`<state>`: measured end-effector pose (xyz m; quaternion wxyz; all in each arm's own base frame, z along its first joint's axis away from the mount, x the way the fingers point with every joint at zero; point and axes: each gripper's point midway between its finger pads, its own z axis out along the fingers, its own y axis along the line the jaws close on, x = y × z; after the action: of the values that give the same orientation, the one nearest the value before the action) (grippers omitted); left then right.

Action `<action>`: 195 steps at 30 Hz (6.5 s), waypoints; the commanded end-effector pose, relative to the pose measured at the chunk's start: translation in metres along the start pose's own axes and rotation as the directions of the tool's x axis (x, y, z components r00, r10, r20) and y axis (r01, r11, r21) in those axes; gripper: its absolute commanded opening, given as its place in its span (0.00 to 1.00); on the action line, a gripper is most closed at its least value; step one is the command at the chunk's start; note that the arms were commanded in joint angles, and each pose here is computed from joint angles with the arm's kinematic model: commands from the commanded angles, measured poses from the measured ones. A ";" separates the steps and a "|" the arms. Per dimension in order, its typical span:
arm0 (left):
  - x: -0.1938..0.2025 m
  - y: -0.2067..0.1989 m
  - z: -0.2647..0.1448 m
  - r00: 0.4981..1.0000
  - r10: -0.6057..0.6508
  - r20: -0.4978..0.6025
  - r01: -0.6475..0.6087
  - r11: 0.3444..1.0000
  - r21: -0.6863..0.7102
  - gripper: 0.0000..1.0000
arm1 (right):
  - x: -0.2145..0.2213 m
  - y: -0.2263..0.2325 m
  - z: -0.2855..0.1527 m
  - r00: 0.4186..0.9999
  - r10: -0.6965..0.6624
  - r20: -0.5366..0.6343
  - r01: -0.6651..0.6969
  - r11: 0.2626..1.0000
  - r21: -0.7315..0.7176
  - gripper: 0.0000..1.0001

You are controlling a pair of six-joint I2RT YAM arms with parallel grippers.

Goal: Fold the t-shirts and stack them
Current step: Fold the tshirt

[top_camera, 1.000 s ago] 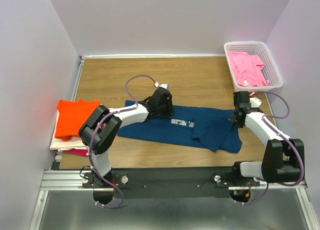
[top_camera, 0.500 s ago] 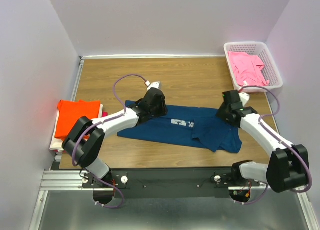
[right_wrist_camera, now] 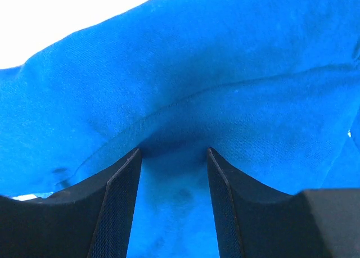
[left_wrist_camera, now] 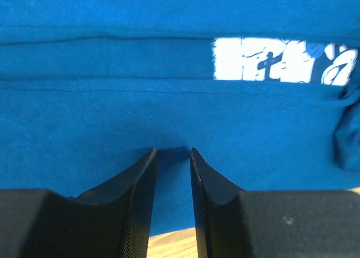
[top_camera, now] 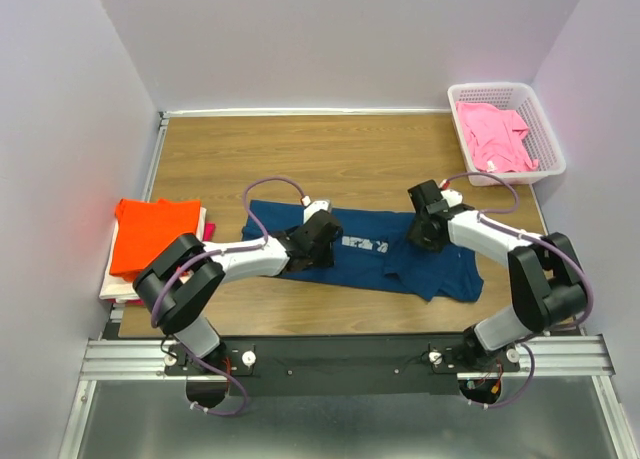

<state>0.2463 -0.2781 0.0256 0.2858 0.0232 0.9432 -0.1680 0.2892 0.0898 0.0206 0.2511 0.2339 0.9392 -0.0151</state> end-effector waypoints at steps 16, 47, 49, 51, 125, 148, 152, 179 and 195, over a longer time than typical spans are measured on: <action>0.045 -0.037 0.012 0.990 0.051 -0.129 -0.044 0.997 0.063 0.38 | -0.065 0.150 0.104 0.965 -0.262 0.005 0.259 0.948 -0.185 0.57; -0.003 -0.023 -0.042 0.998 0.012 0.063 -0.016 0.998 0.055 0.89 | -0.103 0.173 0.016 0.958 -0.257 0.124 0.284 0.909 -0.305 0.72; 0.006 -0.017 -0.040 0.999 0.003 0.047 -0.005 0.999 0.041 0.85 | -0.099 0.167 0.020 0.959 -0.253 0.124 0.279 0.916 -0.289 0.65; 0.017 -0.012 -0.036 1.000 0.012 0.026 -0.012 1.000 0.027 0.79 | -0.094 0.160 0.028 0.959 -0.257 0.117 0.279 0.924 -0.260 0.57; 0.061 0.013 -0.059 0.995 -0.091 -0.046 0.095 0.992 0.086 0.59 | 0.159 0.096 -0.113 0.947 -0.314 -0.066 0.235 0.819 -0.524 0.30; 0.048 -0.017 -0.090 0.983 -0.180 0.034 0.152 0.905 0.397 0.61 | 0.178 0.112 -0.112 0.942 -0.326 -0.083 0.235 0.814 -0.532 0.27; 0.036 -0.019 -0.102 0.971 -0.222 0.084 0.163 0.880 0.446 0.70 | 0.177 0.112 -0.112 0.943 -0.323 -0.084 0.231 0.813 -0.534 0.30; 0.048 0.017 -0.081 0.967 -0.234 0.099 0.197 0.935 0.295 0.86 | 0.174 0.128 -0.133 0.947 -0.310 -0.088 0.200 0.781 -0.592 0.31; 0.042 0.013 -0.077 0.973 -0.205 0.108 0.169 0.946 0.278 0.86 | 0.195 0.112 -0.106 0.938 -0.317 -0.139 0.197 0.819 -0.539 0.31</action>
<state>0.1654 -0.2399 0.0546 0.3158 -0.0452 0.8897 -0.3266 0.1426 0.2838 0.0277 0.1926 0.0199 0.9574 0.2141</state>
